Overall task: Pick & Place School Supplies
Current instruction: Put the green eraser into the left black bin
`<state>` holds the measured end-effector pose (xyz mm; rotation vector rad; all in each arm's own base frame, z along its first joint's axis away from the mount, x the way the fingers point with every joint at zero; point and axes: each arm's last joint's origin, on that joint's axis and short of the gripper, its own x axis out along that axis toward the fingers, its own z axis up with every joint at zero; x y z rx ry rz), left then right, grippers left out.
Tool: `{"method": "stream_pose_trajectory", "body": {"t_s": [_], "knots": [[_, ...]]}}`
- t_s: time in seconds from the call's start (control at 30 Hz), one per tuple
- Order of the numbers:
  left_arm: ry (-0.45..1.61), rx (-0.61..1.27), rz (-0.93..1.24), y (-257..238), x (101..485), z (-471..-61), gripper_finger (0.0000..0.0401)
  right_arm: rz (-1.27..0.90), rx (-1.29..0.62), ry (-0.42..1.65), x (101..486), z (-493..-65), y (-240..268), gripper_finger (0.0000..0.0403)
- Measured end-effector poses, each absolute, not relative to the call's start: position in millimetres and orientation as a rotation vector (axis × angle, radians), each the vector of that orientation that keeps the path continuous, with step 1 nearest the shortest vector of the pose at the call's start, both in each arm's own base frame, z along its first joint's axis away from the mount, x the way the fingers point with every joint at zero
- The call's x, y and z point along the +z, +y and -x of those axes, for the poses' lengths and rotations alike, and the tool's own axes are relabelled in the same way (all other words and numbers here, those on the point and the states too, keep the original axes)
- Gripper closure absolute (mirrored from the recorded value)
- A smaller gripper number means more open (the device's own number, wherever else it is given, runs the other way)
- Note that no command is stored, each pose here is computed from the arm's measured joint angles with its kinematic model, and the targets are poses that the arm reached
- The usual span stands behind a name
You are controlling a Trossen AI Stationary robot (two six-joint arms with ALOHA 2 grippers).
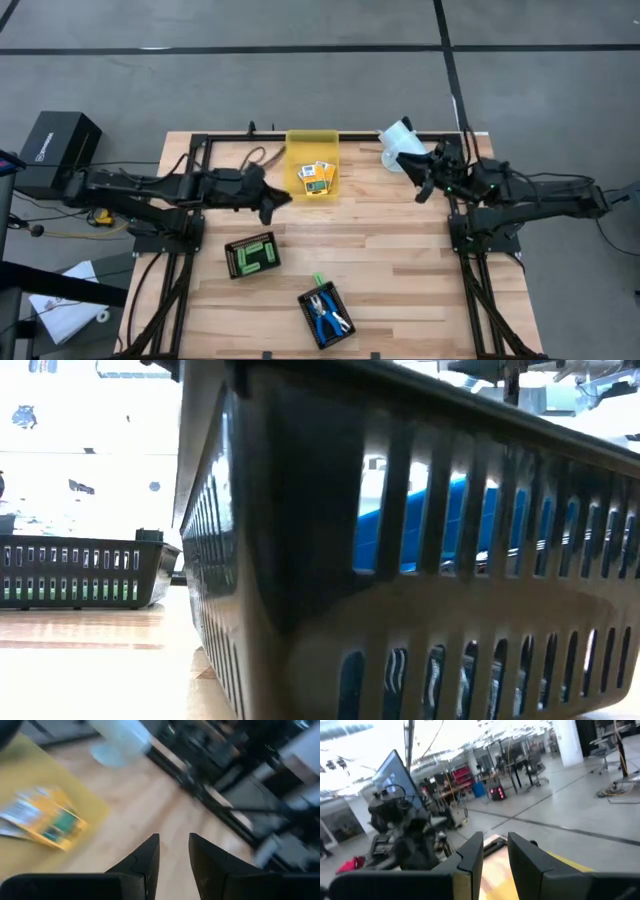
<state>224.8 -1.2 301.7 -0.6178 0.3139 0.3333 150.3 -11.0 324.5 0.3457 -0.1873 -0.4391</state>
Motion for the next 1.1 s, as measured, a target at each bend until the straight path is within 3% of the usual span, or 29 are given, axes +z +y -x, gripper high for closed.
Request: {"method": "stream_pose_trajectory", "body": {"t_s": [0.5,1.1], "knots": [[0.851,-0.084,0.631,-24.4,202.4,-291.3,0.0303,-0.283,-0.398,-0.183,318.2,-152.3,-11.8,0.0321],[0.899,-0.288,0.572,-32.3,149.0,-321.1,0.0305,-0.391,-0.386,-0.255,322.2,-156.2,-12.8,0.0321]]}}
